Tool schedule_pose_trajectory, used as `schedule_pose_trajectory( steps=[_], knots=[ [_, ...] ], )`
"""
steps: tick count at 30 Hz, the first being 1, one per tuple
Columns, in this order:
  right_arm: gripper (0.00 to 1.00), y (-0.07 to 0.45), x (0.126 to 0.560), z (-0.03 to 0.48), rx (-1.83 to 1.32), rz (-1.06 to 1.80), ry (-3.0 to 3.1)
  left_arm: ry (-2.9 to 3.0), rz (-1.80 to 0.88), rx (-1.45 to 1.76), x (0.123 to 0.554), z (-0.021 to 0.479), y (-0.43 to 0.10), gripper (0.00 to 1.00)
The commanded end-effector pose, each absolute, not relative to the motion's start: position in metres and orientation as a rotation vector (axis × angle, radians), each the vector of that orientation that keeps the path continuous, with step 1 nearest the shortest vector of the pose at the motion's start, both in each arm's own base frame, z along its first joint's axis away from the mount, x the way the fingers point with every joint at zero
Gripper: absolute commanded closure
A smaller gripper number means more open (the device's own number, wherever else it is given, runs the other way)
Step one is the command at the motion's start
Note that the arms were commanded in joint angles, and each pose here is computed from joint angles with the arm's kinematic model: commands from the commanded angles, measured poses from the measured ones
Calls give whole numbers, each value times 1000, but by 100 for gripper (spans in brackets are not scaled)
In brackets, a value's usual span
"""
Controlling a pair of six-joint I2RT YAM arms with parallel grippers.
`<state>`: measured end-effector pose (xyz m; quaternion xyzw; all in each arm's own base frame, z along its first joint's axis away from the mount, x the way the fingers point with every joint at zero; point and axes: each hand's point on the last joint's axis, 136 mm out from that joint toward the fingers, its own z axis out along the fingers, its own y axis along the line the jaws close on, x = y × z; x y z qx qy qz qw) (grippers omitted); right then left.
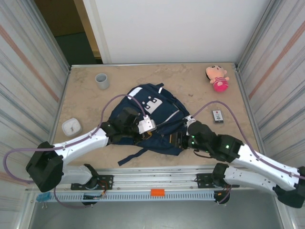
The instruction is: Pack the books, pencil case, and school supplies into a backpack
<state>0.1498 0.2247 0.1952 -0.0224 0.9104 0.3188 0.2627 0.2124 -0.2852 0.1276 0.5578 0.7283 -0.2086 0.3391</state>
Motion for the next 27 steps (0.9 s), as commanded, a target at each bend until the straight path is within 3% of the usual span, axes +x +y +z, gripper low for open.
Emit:
schedule_pose_trajectory(
  steps=[1,23,27],
  knots=[
    [68,229,165,191,129,772,2476,1927,-705,1374,204,148,-299,100],
    [69,278,179,161,106,742,2593,1884,-742,1381,202,157,-304,99],
    [63,274,177,162,123,705,2599,1891,-747,1369,202,158,-305,99]
  ],
)
